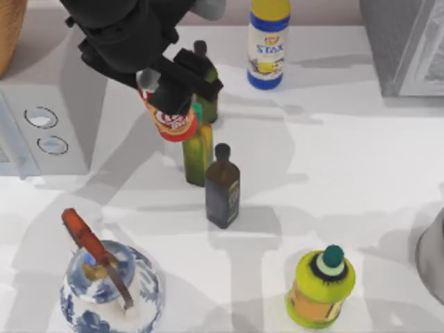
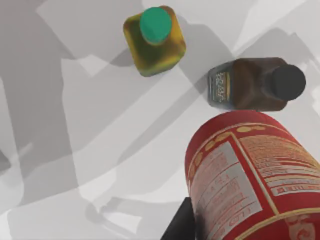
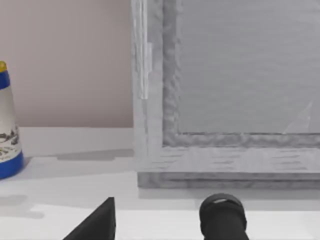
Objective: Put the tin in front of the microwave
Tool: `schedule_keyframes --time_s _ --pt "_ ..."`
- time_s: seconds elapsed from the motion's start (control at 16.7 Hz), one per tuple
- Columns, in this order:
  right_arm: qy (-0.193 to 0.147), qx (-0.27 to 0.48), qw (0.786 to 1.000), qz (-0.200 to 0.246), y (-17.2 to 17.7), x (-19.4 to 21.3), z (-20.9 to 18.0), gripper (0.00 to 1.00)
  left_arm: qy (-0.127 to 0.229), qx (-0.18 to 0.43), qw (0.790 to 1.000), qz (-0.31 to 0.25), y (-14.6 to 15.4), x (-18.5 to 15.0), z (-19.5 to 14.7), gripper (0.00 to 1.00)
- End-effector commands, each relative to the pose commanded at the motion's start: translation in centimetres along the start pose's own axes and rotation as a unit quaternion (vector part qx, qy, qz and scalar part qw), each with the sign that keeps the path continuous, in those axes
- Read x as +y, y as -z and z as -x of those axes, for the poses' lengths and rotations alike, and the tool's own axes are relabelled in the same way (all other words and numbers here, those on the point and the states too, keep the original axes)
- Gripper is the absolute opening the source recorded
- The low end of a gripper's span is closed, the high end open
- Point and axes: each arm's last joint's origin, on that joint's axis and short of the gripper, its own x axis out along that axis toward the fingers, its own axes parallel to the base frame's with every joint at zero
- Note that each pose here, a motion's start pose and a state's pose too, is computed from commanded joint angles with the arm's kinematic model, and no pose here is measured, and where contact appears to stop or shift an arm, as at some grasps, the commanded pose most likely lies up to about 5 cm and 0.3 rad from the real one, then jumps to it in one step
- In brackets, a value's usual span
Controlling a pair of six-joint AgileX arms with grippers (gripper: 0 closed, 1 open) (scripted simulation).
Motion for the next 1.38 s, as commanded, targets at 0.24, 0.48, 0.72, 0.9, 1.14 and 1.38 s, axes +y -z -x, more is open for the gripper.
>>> schedule_keyframes --time_s 0.24,0.48,0.72,0.9,1.14,1.38 --pt "0.0 0.0 1.0 0.0 0.0 0.0 0.0 1.0 -0.023 0.055 0.996 0.069 8.6 7.0 0.0 0.0" --pt "0.0 0.0 1.0 0.0 0.0 0.0 0.0 1.0 -0.031 0.103 0.981 0.16 17.2 12.6 -1.5 0.0" --pt "0.0 0.0 1.0 0.0 0.0 0.0 0.0 1.0 -0.053 0.108 0.96 0.253 24.5 17.1 -2.4 0.0" --pt "0.0 0.0 1.0 0.0 0.0 0.0 0.0 1.0 -0.074 0.103 0.945 0.301 28.6 19.3 -2.8 0.0" --pt "0.0 0.0 1.0 0.0 0.0 0.0 0.0 1.0 -0.087 0.101 0.936 0.326 31.0 20.5 -3.0 0.0" --pt "0.0 0.0 1.0 0.0 0.0 0.0 0.0 1.0 -0.088 0.101 0.937 0.324 30.9 20.4 -2.9 0.0"
